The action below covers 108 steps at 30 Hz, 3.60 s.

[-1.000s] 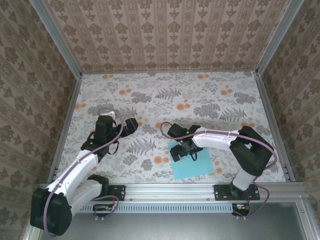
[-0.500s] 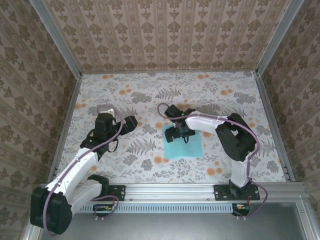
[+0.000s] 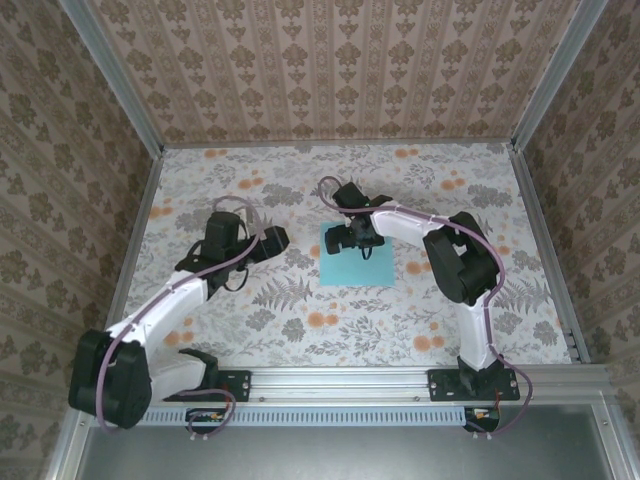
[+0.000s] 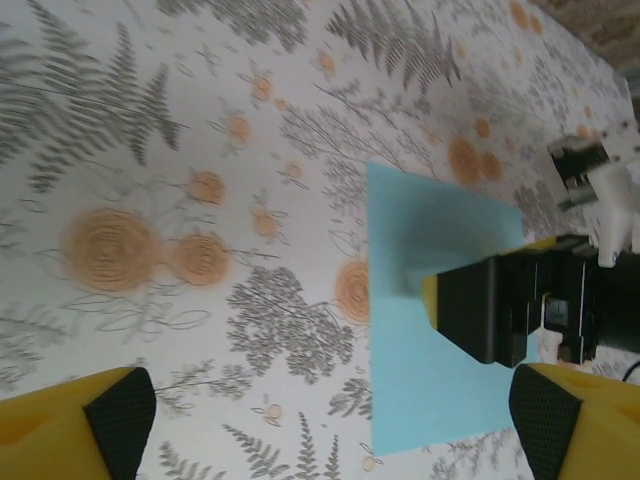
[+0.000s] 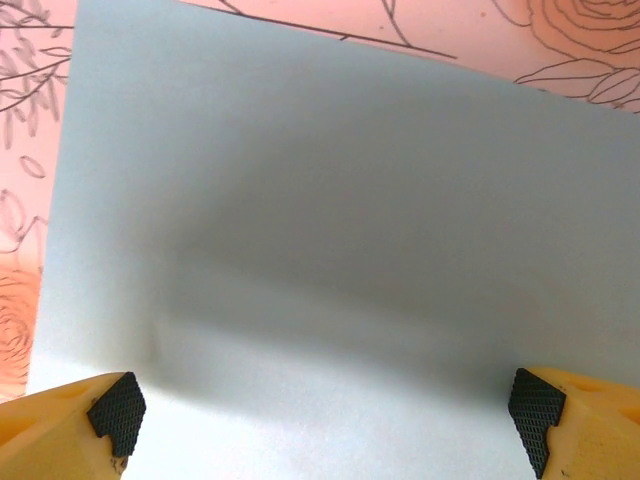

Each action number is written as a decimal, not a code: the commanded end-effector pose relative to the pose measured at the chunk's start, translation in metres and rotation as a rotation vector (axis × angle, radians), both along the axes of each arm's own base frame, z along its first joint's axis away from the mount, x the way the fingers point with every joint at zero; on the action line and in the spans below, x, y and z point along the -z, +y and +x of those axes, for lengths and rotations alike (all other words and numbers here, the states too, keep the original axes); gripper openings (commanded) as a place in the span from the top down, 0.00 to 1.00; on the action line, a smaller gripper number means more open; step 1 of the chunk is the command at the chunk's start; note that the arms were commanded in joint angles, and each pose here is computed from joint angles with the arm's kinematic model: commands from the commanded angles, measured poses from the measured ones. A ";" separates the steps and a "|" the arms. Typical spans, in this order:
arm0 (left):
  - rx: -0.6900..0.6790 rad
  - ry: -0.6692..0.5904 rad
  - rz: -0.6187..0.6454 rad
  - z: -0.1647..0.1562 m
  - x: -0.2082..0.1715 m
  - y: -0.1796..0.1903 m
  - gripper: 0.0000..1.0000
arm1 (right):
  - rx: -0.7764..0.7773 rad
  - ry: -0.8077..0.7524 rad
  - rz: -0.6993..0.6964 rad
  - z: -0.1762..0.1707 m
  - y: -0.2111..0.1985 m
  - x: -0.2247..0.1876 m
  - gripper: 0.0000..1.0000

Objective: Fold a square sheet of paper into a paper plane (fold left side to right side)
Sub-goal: Move the square sheet of paper to the center of the table, then pick up the square sheet of paper from the center of the table, then place a square sheet of paper at the center of the table.

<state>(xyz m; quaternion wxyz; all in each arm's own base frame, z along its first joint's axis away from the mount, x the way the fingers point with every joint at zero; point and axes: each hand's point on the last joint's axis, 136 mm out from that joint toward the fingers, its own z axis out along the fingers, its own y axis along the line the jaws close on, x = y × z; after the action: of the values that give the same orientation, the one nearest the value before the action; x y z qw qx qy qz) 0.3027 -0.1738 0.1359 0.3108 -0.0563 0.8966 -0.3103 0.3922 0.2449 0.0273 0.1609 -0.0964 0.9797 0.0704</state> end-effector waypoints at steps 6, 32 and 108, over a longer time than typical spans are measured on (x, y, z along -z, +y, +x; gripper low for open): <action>0.235 0.119 -0.145 0.002 0.005 -0.084 0.28 | 0.064 -0.080 0.027 0.009 -0.048 -0.045 0.00; 0.269 0.453 -0.083 -0.010 0.107 -0.137 0.57 | 0.119 0.110 0.018 -0.009 -0.061 0.022 0.00; 0.935 -0.607 -0.567 -0.056 -0.242 -0.134 0.02 | -0.819 -0.633 1.077 -0.142 -0.003 -0.385 0.68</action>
<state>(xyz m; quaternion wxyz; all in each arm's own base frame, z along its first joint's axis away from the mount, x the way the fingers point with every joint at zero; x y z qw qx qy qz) 0.2586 -0.3015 0.3619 0.3470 0.3114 0.6091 -0.6416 0.2605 0.2394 0.3932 0.4133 -0.3547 0.6289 0.5549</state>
